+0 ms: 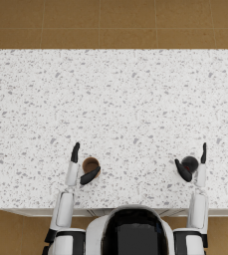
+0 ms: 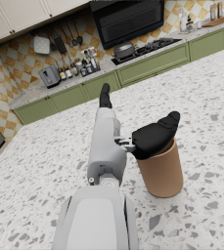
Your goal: Pick up two cups and pour the berry on the right into the cup on the left
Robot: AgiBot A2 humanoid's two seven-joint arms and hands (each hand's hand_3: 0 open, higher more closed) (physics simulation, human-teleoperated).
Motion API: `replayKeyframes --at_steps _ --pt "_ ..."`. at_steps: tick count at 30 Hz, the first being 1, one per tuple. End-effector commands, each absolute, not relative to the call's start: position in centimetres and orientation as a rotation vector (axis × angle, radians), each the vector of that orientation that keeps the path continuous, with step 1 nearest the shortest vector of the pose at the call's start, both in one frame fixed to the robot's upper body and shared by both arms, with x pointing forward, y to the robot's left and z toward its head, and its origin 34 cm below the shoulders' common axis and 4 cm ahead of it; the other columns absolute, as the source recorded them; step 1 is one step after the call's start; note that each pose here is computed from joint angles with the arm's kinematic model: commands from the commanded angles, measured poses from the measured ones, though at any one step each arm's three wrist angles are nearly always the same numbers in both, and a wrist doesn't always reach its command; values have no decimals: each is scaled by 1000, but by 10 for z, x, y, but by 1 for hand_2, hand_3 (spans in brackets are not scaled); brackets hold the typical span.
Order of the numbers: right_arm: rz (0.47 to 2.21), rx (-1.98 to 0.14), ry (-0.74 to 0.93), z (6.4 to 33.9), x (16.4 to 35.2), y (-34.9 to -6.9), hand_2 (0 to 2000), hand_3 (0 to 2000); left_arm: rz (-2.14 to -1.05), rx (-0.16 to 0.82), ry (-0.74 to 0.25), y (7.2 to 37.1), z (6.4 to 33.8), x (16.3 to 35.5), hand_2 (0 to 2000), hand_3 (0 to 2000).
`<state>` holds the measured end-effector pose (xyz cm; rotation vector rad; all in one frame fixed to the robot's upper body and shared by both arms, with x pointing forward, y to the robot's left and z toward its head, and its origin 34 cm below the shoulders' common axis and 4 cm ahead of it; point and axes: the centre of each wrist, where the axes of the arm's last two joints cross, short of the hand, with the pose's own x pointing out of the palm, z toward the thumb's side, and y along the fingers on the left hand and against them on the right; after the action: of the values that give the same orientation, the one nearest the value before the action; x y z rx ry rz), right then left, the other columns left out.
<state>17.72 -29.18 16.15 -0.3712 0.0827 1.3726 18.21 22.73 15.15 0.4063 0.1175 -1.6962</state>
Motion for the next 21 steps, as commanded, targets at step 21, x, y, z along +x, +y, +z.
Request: replayKeyframes --at_steps 21 --pt "1327 -237 341 98 167 -302 0 0 -1719 405 312 219 114 175 0 0"
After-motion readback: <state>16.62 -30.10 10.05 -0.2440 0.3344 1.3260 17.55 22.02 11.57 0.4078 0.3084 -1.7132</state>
